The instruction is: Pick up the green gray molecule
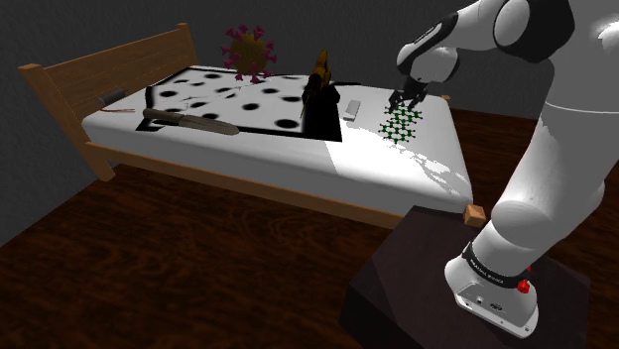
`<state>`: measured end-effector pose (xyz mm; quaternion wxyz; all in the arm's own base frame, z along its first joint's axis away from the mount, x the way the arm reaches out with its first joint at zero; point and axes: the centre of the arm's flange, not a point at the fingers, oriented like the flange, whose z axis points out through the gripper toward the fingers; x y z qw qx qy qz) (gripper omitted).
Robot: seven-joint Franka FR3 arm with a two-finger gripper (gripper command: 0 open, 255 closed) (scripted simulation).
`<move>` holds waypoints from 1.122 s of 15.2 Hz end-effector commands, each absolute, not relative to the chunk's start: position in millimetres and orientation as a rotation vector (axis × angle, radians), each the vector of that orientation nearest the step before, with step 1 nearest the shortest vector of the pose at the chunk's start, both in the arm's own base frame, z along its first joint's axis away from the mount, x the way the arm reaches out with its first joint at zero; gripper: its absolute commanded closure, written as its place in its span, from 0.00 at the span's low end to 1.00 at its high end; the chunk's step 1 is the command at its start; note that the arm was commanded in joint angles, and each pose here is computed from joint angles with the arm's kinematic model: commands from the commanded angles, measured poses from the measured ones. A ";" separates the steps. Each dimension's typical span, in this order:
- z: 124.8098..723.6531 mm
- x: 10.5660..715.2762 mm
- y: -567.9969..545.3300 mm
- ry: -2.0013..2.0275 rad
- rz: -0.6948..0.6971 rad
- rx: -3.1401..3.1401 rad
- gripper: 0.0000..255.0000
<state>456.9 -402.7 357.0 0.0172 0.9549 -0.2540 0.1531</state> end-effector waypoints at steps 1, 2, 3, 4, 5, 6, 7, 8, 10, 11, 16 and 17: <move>347.1 459.6 -404.9 -0.793 0.478 2.966 0.00; 341.8 459.6 -404.9 -0.793 0.478 2.966 0.00; 336.5 459.6 -404.9 -0.793 0.478 2.966 0.00; 331.3 459.6 -404.9 -0.793 0.478 2.966 0.00; 326.0 459.6 -404.9 -0.793 0.478 2.966 0.00; 322.9 459.6 -404.9 -0.793 0.478 2.966 0.00; 322.9 459.6 -404.9 -0.793 0.478 2.966 0.00; 322.6 459.6 -405.1 -0.793 0.478 2.966 1.00; 322.5 460.0 -405.4 -0.793 0.478 2.966 1.00; 322.6 460.1 -405.5 -0.793 0.478 2.966 1.00; 322.7 460.2 -405.7 -0.793 0.478 2.966 1.00; 322.9 459.6 -404.9 -0.793 0.478 2.966 1.00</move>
